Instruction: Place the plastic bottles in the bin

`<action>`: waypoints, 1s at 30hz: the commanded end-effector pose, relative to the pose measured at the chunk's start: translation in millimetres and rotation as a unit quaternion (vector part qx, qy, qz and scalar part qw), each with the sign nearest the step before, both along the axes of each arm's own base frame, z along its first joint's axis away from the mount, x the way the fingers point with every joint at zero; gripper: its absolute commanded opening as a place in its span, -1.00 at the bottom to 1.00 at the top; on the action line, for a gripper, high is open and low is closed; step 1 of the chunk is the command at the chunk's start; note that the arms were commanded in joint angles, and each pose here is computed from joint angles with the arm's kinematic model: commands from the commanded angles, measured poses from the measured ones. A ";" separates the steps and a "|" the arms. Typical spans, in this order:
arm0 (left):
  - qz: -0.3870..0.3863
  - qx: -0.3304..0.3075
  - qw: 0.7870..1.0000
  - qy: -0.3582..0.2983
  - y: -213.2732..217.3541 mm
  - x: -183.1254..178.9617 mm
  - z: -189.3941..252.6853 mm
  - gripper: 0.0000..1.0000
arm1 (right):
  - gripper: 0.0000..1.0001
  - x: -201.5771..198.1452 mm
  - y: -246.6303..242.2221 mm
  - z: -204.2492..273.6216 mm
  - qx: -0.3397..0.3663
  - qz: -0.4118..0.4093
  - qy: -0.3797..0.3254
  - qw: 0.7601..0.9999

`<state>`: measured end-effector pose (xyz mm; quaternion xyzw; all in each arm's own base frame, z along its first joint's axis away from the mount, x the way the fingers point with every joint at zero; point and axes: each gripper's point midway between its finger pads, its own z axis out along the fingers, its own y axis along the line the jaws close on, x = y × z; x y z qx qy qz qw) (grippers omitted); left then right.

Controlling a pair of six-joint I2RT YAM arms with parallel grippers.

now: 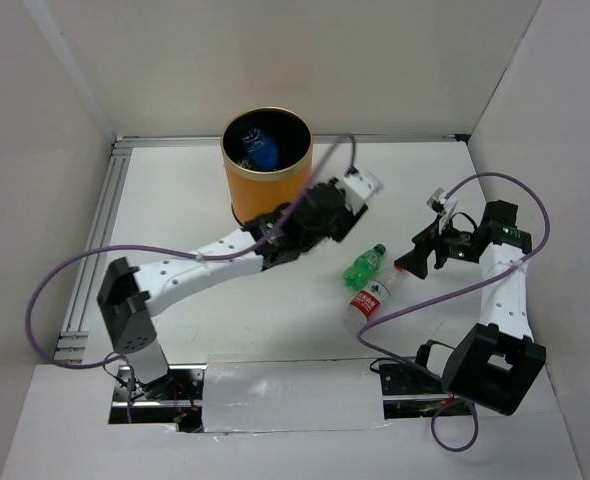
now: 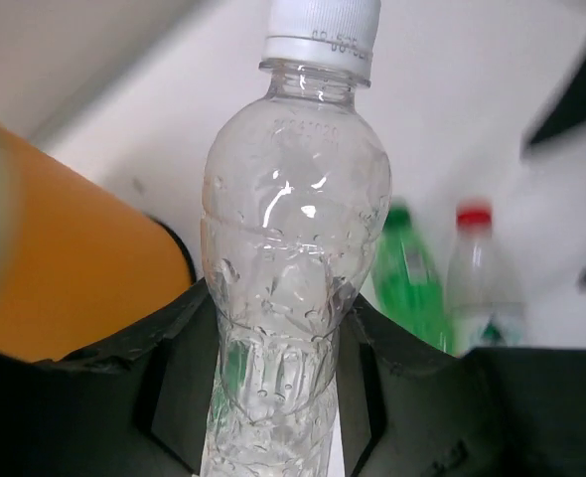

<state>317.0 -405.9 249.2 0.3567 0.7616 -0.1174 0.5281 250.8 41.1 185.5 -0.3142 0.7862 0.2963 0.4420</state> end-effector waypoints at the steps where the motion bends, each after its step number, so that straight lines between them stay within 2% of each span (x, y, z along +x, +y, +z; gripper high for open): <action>1: 0.089 -0.178 0.975 -0.095 44.8 34.6 142.4 -0.75 | 1.00 3.1 0.5 6.3 -0.049 0.016 -0.062 0.997; 2: 0.109 -0.222 0.961 -0.120 55.2 42.8 168.7 -0.75 | 1.00 1.2 2.7 0.6 -0.055 0.024 -0.058 0.996; 4: 0.159 -0.268 0.939 -0.147 90.9 67.1 190.8 -0.72 | 1.00 -0.9 5.7 -3.0 -0.079 0.048 -0.078 0.993; 5: 0.186 -0.321 0.913 -0.171 116.5 78.7 214.8 -0.72 | 0.96 -4.6 10.9 -7.6 -0.082 0.061 -0.073 0.992; 6: 0.196 -0.344 0.900 -0.181 126.8 85.4 224.9 -0.72 | 0.88 -5.7 12.5 -6.9 -0.087 0.064 -0.076 0.991; 7: 0.218 -0.360 0.888 -0.187 139.7 93.3 227.5 -0.75 | 0.76 -5.6 11.1 -8.1 -0.092 0.063 -0.074 0.991; 8: 0.230 -0.388 0.873 -0.184 149.9 99.8 232.9 -0.75 | 0.50 -7.7 14.7 -12.0 -0.093 0.073 -0.074 0.990; 9: 0.244 -0.400 0.863 -0.192 167.1 113.5 241.7 -0.75 | 0.35 -10.2 17.9 -15.4 -0.090 0.079 -0.070 0.990; 12: 0.296 -0.377 0.856 -0.194 184.4 151.3 229.0 -0.66 | 0.02 -12.7 23.4 -20.6 -0.088 0.090 -0.067 0.990; 13: 0.310 -0.349 0.867 -0.177 186.6 162.4 211.2 -0.59 | 0.14 -7.5 20.6 -19.9 -0.096 0.085 -0.075 0.989; 16: 0.333 -0.315 0.877 -0.147 191.6 191.4 174.8 0.12 | 0.85 -5.7 23.1 -16.5 -0.110 0.092 -0.093 0.985; 18: 0.337 -0.305 0.882 -0.125 189.6 198.9 154.5 0.60 | 0.95 -10.8 28.0 -16.4 -0.136 0.141 -0.128 0.972; 19: 0.344 -0.310 0.877 -0.126 196.2 203.5 160.4 0.87 | 0.98 -19.0 35.7 -16.3 -0.142 0.176 -0.147 0.963; 20: 0.347 -0.300 0.881 -0.118 197.7 212.3 150.8 0.98 | 0.98 -27.0 40.3 -18.9 -0.146 0.202 -0.152 0.956; 24: 0.338 -0.305 0.883 -0.112 191.9 214.5 167.4 0.98 | 0.98 -27.9 52.1 -29.3 -0.206 0.302 -0.239 0.899; 28: 0.322 -0.320 0.881 -0.134 198.2 191.2 205.2 0.98 | 0.98 -14.9 62.0 -58.2 -0.241 0.347 -0.248 0.872; 30: 0.306 -0.310 0.892 -0.117 191.4 171.7 201.2 0.98 | 0.96 -2.9 70.6 -67.9 -0.253 0.365 -0.261 0.857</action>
